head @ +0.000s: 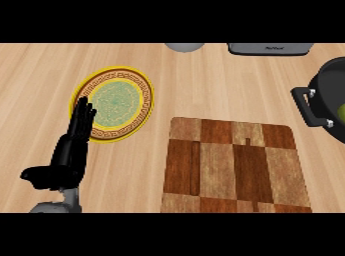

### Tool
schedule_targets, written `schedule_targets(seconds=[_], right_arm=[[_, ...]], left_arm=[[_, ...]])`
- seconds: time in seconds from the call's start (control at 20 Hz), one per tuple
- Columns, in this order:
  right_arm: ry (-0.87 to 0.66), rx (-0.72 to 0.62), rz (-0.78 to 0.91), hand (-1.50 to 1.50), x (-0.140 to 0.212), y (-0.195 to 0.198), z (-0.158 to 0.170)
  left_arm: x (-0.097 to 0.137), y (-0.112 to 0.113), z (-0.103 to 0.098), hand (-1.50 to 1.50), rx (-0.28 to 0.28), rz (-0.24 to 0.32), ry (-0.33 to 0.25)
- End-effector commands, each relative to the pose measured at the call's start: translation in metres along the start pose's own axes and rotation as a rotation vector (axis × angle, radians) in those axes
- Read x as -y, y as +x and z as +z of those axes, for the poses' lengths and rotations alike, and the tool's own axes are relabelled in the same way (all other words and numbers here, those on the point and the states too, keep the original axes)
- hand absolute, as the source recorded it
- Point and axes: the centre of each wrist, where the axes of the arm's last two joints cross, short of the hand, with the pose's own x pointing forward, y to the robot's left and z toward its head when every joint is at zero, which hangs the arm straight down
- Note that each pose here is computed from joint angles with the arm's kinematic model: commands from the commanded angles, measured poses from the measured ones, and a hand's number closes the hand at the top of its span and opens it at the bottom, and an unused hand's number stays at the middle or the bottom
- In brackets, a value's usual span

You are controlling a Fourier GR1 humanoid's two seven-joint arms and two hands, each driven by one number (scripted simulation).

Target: Pick the pear from the cutting board and place it in the pot

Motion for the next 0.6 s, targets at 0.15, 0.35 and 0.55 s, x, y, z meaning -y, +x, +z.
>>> schedule_targets(seconds=[0.15,0.35,0.55], right_arm=[[-0.157,0.002,-0.362,-1.5,0.04,-0.02,0.001],[-0.204,-0.034,-0.378,-1.5,0.061,-0.047,0.011],[-0.244,-0.009,-0.432,-1.5,0.064,-0.065,0.021]], left_arm=[[-0.017,-0.001,-0.004,0.0,-0.007,-0.019,0.025],[-0.017,-0.001,0.004,0.0,0.004,-0.005,-0.002],[-0.016,-0.007,0.002,0.0,0.01,-0.007,-0.012]])
